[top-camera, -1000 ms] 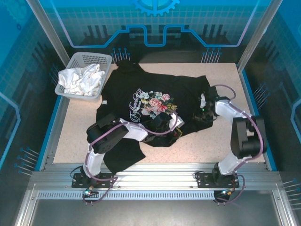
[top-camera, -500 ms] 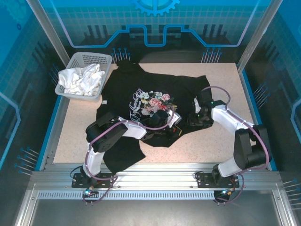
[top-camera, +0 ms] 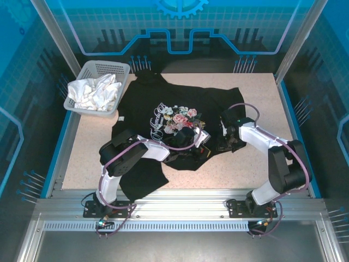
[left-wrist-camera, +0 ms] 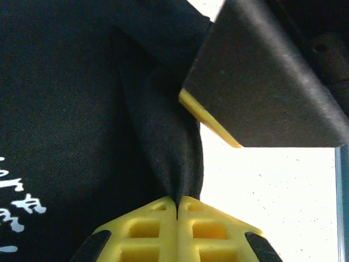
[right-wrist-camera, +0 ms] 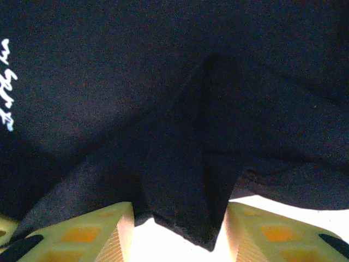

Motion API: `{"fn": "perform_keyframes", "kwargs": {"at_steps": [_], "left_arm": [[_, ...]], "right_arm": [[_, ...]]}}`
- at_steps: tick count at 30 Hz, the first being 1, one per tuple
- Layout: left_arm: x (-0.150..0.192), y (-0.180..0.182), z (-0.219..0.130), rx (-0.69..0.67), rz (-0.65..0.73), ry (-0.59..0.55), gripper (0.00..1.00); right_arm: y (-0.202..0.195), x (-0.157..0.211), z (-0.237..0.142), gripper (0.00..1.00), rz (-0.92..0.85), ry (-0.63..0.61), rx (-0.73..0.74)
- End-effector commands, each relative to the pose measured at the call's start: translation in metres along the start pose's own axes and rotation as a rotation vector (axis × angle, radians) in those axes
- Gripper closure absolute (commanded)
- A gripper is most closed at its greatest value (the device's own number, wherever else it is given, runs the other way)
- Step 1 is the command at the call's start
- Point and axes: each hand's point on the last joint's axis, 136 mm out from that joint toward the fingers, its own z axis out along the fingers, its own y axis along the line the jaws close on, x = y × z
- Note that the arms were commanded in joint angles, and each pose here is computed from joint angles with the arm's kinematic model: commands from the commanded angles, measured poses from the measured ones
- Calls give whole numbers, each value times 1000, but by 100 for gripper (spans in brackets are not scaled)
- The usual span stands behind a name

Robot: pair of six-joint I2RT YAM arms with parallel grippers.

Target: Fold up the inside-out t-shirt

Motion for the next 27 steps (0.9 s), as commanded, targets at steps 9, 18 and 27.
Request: {"fn": "perform_keyframes", "kwargs": {"at_steps": [9, 18, 27], "left_arm": [[-5, -4, -3, 30, -2, -16, 100], [-5, -3, -3, 26, 2, -15, 100], [-5, -3, -3, 24, 5, -11, 100]], "right_arm": [[-31, -9, -7, 62, -37, 10, 196], [-32, -4, -5, 85, -15, 28, 175], [-12, -3, -13, 75, 55, 4, 18]]}}
